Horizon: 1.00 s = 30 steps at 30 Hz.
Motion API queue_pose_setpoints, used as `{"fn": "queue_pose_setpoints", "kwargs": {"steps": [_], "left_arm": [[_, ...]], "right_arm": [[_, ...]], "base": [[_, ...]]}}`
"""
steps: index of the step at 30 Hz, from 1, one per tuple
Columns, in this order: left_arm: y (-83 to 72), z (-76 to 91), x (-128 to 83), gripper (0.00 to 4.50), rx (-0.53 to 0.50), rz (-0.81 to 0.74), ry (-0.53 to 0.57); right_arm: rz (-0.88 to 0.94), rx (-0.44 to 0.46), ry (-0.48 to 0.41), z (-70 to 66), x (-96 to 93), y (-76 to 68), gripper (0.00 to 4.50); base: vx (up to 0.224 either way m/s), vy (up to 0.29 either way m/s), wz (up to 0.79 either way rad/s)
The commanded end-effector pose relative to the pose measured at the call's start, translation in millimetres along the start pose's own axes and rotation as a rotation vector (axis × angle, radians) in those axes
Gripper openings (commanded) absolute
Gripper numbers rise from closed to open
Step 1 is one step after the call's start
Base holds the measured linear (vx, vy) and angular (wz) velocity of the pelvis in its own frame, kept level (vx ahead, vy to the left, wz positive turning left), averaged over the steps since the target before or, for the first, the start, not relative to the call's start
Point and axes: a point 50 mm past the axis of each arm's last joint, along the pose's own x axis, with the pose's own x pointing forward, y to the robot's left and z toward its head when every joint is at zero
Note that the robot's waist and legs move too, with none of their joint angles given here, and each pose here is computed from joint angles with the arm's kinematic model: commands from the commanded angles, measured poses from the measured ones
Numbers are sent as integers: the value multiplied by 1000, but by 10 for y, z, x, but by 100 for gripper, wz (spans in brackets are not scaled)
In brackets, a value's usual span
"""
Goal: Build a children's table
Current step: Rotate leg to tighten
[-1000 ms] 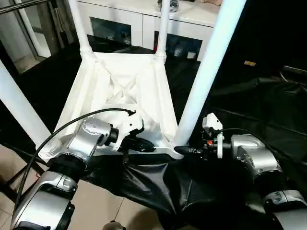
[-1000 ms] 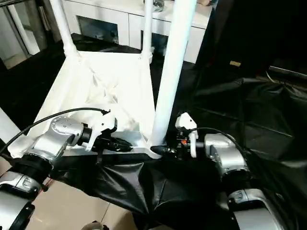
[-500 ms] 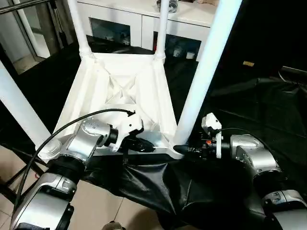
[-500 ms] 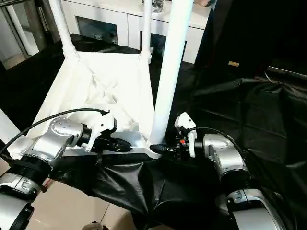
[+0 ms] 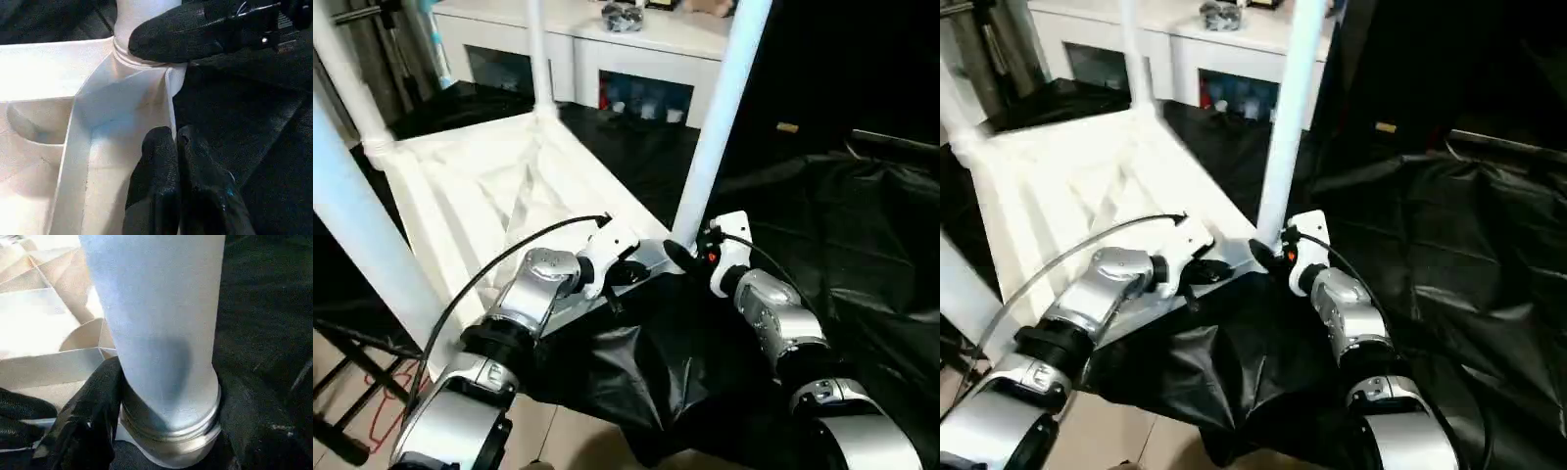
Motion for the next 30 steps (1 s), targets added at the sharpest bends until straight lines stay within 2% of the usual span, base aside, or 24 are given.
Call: {"fn": "queue_pose_setpoints", "kwargs": {"steps": [1,3,6,7,10,12,13,18,19,24,30], "left_arm": [[-175,115,126,0,54,-101,-44],[-155,91,103,0,57,-91,-33],[-136,81,85,0,55,-85,-31],[-123,74,71,0,57,-85,-30],[-95,61,33,0,68,-91,-26],[-76,51,-11,0,75,-112,-27],[-76,50,-13,0,75,-113,-26],[-53,13,-85,0,104,-154,-16],[-57,4,-107,0,107,-177,-17],[-100,-61,-259,0,161,-339,-12],[-52,-131,-388,0,183,-387,26]], "right_arm": [[106,-56,79,-156,104,261,261],[93,-92,62,-135,95,232,261],[90,-79,52,-108,72,179,261],[96,-66,43,-82,56,145,312],[141,-59,29,-19,13,91,335],[223,-95,27,27,-44,58,335],[228,-97,27,29,-47,57,362],[343,-175,43,94,-162,-10,389],[358,-204,50,105,-191,-34,414],[540,-256,77,156,-377,-71,414],[673,-270,136,147,-513,-73,414]], "base": [[0,0,0],[0,0,0],[0,0,0],[0,0,0],[0,0,0],[0,0,0],[0,0,0],[0,0,0],[0,0,0],[0,0,0],[0,0,0]]}}
